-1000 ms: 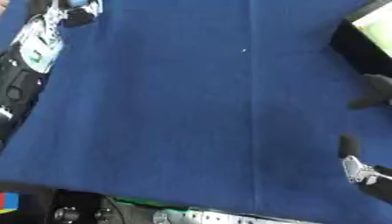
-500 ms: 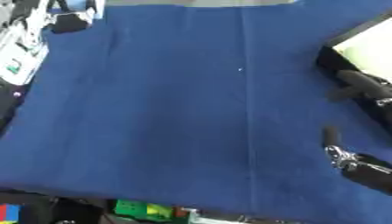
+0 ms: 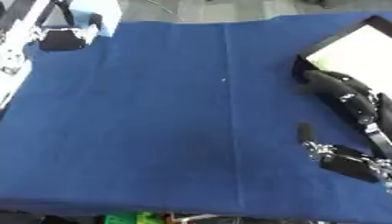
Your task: Pick up the objects with one hand, pass them to the other hand, and then place them into the box on the other side of the table.
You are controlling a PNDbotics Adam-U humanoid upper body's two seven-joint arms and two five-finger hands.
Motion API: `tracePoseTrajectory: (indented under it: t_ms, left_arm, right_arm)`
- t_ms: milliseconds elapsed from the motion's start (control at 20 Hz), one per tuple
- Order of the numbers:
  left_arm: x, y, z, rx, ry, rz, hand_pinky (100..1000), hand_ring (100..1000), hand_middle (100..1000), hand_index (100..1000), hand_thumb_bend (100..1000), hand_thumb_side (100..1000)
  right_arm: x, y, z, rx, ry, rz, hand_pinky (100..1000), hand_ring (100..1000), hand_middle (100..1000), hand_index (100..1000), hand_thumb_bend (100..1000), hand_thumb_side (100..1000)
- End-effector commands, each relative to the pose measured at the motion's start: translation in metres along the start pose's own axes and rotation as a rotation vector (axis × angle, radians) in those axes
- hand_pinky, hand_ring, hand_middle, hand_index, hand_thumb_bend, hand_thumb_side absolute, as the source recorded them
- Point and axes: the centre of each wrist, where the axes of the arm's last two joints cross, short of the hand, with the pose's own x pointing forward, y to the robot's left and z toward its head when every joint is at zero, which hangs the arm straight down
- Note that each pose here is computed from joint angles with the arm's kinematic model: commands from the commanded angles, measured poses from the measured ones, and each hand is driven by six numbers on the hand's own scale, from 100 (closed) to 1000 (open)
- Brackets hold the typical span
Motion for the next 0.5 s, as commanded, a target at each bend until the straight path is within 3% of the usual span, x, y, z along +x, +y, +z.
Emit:
tracePoseTrajectory:
  t_ms: [50,250,500]
  left_arm:
    - [0.025,-0.003,0.000,-0.077,-0.098,0.036,683,359,350,471,100,274]
    - [0.043,-0.020,0.004,-0.191,-0.162,0.127,688,356,348,468,100,271]
    - [0.058,-0.040,0.004,-0.325,-0.206,0.223,691,354,347,466,100,268]
  right_arm:
    - [0.002,-0.008,-0.005,0.027,-0.070,0.014,868,876,770,998,100,100]
    - [0.001,-0.011,-0.008,0.061,-0.132,0.019,868,882,803,1000,117,100]
    - [0.001,-0.015,-0.011,0.101,-0.215,0.047,869,885,832,1000,320,100]
